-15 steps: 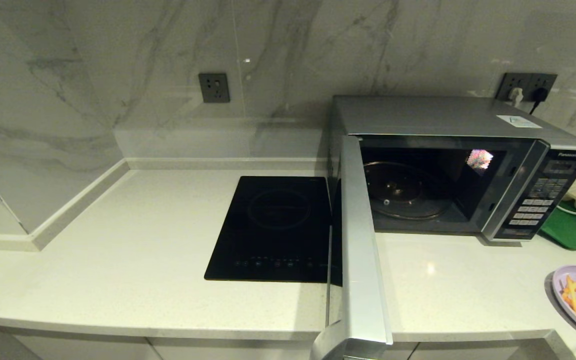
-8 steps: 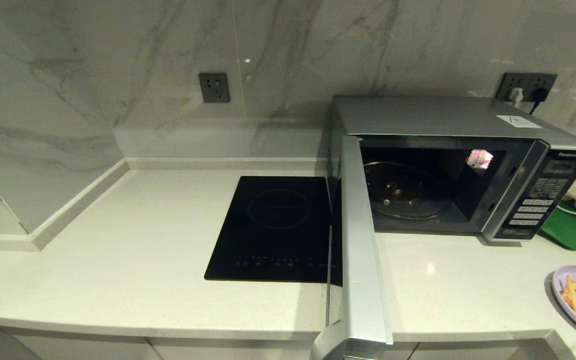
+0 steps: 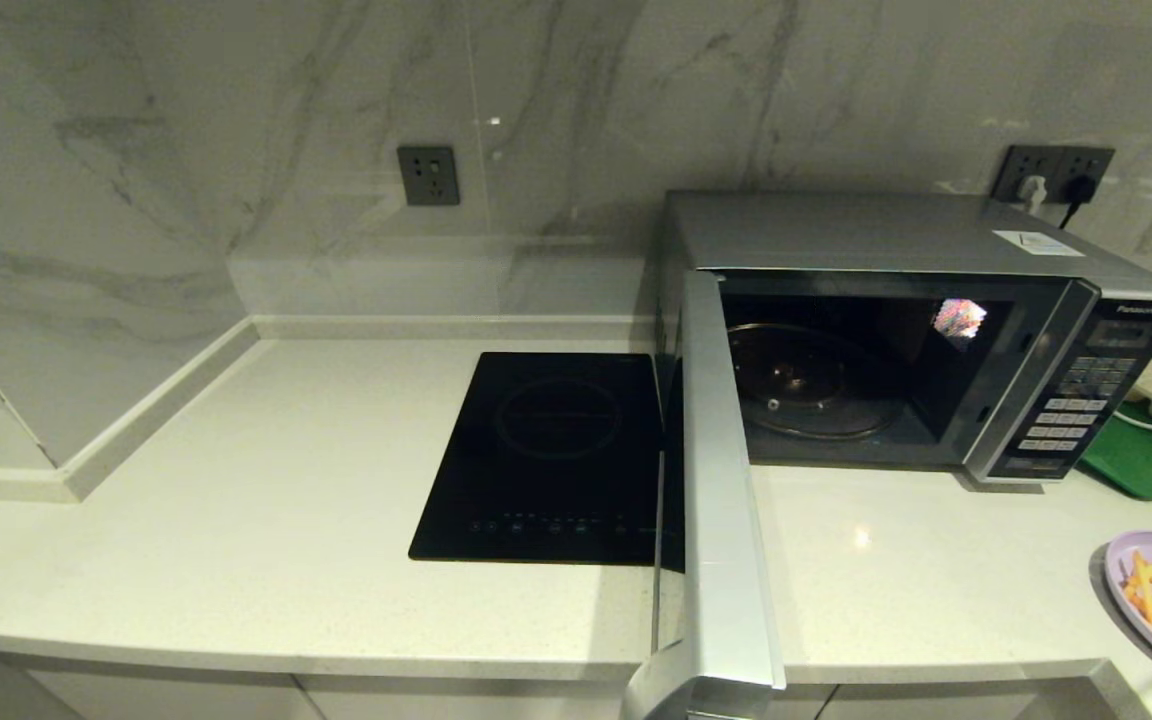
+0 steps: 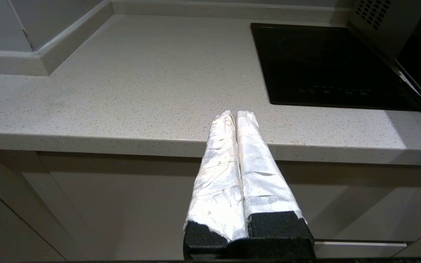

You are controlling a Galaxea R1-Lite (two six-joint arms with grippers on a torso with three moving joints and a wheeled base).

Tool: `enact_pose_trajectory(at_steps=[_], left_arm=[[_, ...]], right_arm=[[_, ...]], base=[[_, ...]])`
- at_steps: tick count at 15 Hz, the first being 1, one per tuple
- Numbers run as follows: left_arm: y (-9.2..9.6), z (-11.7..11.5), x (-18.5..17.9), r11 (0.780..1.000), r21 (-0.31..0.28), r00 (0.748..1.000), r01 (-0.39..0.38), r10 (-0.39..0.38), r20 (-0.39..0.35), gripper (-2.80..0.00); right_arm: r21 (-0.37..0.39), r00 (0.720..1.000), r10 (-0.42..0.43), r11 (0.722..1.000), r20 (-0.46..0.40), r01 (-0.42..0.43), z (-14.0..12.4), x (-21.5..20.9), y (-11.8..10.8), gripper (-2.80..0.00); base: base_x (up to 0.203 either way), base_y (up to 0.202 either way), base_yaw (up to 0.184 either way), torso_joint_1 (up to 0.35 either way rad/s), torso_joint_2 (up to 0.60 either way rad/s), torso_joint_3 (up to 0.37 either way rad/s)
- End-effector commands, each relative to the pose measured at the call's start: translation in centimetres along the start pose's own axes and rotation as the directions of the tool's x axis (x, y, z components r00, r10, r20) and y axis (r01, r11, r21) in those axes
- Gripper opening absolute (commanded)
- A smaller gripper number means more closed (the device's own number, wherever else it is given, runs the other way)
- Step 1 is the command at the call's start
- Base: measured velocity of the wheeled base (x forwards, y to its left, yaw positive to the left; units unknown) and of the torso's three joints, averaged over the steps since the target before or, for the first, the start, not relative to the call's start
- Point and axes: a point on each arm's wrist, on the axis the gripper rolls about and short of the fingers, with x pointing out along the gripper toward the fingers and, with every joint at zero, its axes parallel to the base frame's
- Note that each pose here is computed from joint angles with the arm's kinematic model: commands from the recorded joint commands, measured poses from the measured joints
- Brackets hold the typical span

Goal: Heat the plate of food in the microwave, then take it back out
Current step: Put the plate in the microwave oven

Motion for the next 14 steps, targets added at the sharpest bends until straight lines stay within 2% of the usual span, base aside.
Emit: enact_pose_trajectory(at_steps=[1, 8, 9, 14], left_arm=[[0.00, 0.00, 0.00, 1.000, -0.001, 1.000, -0.001, 0.001, 0.000, -2.80], [0.00, 0.00, 0.00, 1.000, -0.001, 1.000, -0.001, 0.001, 0.000, -2.80], [0.00, 0.00, 0.00, 1.000, -0.001, 1.000, -0.001, 0.001, 0.000, -2.80], [0.00, 0.00, 0.00, 1.000, -0.001, 1.000, -0.001, 0.001, 0.000, -2.80]], right_arm=[[0.002, 1.000, -0.012, 1.000, -0.021, 0.012, -0.10, 0.78, -0.09, 0.00], [-0.001, 0.999, -0.018, 1.000, -0.037, 0.018, -0.13, 1.51, -0.07, 0.00], [-0.001, 0.999, -0.019, 1.000, -0.038, 0.019, -0.14, 1.56, -0.07, -2.80], [-0.001, 0.999, -0.015, 1.000, -0.037, 0.015, -0.13, 1.46, -0.06, -2.80]], base=[[0.000, 0.000, 0.000, 0.000, 0.00, 0.000], [0.000, 0.000, 0.000, 0.000, 0.00, 0.000], [0.000, 0.000, 0.000, 0.000, 0.00, 0.000], [0.000, 0.000, 0.000, 0.000, 0.00, 0.000]])
